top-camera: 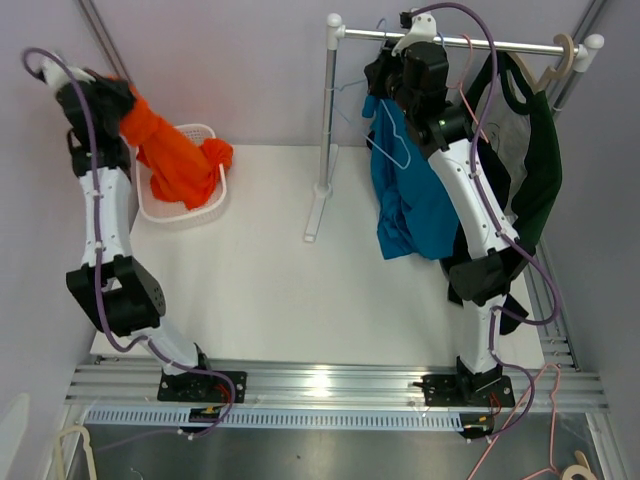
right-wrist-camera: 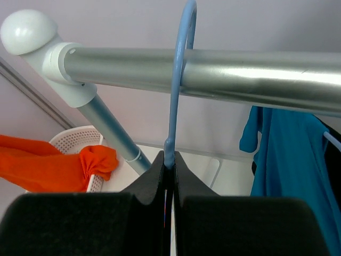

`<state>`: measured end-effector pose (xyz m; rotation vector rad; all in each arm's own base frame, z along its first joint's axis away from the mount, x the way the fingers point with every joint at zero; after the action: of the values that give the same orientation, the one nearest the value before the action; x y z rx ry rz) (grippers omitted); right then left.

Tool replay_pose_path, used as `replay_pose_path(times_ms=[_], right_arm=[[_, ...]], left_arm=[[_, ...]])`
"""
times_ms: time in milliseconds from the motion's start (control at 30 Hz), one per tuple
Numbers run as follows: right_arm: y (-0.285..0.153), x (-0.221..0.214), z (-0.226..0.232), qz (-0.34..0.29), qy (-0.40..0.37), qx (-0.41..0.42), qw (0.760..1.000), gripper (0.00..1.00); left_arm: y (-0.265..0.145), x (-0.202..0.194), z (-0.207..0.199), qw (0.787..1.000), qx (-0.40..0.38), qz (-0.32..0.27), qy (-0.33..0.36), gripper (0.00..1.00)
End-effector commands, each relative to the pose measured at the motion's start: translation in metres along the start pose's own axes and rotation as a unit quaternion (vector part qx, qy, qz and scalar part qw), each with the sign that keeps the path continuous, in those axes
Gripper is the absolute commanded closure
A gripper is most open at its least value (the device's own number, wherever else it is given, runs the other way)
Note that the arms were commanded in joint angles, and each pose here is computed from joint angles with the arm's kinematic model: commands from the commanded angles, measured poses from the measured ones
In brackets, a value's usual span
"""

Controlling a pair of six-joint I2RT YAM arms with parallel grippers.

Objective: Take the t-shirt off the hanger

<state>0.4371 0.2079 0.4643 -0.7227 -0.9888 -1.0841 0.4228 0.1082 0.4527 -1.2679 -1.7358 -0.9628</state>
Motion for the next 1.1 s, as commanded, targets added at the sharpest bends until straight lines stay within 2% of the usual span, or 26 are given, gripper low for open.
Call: replay_pose_path(times_ms=[0,33,133,167,233,333,433,467,533,633,667,733,767,867,900,1033,1067], right_arm=[[0.001,-0.001,0.009,0.0,0.015,0.023,1.0,1.0],[0.005,-0.007,0.008,0.007,0.015,0.021,1.0,1.0],[0.009,-0.019,0.011,0.024,0.016,0.027,0.999,1.0],[0.011,-0.021,0.013,0.028,0.016,0.032,0.999,1.0],[0.01,-0.026,0.023,0.032,0.01,0.051,0.998,1.0],[0.009,-0.03,0.033,0.028,-0.009,0.055,0.998,1.0],[0.011,-0.03,0.033,0.023,-0.007,0.053,0.998,1.0],[0.012,-0.03,0.034,0.022,-0.007,0.054,0.998,1.0],[0.012,-0.029,0.034,0.022,-0.008,0.054,0.998,1.0],[0.01,-0.028,0.037,0.021,-0.012,0.055,0.998,1.0],[0.01,-0.029,0.039,0.02,-0.014,0.054,0.998,1.0],[0.009,-0.029,0.039,0.016,-0.02,0.044,0.999,1.0],[0.008,-0.028,0.04,0.013,-0.023,0.042,0.999,1.0],[0.006,-0.027,0.042,0.001,-0.047,0.02,0.999,1.0],[0.005,-0.03,0.047,-0.002,-0.056,0.016,0.998,1.0],[0.006,-0.035,0.049,-0.022,-0.098,-0.037,0.994,1.0],[0.006,-0.036,0.05,-0.021,-0.102,-0.038,0.994,0.89]], left_arm=[[-0.012,-0.033,-0.005,0.998,0.053,0.005,-0.025,0.99],[-0.011,-0.045,-0.003,0.996,0.079,0.019,-0.022,0.99],[-0.005,-0.095,-0.003,0.981,0.145,0.121,-0.047,1.0],[-0.003,-0.103,-0.001,0.975,0.154,0.138,-0.08,0.99],[0.001,-0.117,0.003,0.972,0.14,0.166,-0.091,0.99],[0.003,-0.133,0.01,0.96,0.165,0.203,-0.097,0.99],[0.0,-0.15,0.03,0.936,0.224,0.25,-0.107,0.99],[0.002,-0.167,0.04,0.925,0.239,0.274,-0.112,0.99],[0.003,-0.177,0.05,0.913,0.235,0.306,-0.135,0.99],[0.008,-0.19,0.056,0.897,0.211,0.354,-0.159,0.41],[0.012,-0.18,0.05,0.902,0.204,0.347,-0.157,0.01],[0.009,-0.171,0.037,0.909,0.188,0.346,-0.137,0.01],[0.005,-0.147,0.023,0.924,0.17,0.321,-0.117,0.01],[-0.01,-0.11,-0.013,0.947,0.137,0.28,-0.08,0.01],[-0.021,-0.081,-0.028,0.96,0.123,0.245,-0.059,0.01],[-0.062,-0.02,-0.078,0.98,0.062,0.187,-0.022,0.01],[-0.071,-0.012,-0.083,0.981,0.049,0.186,-0.014,0.0]])
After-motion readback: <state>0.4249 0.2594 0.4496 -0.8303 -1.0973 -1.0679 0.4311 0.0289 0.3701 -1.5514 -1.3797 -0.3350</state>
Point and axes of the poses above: each gripper's point midway between its finger pads, its own y axis out along the fingers, its own z axis along the line the jaws close on, x = y × z, the point moved 10 cm from there along -y, back along the fingers, and after that the axes turned 8 degrees about y, right-handed, at the moved point
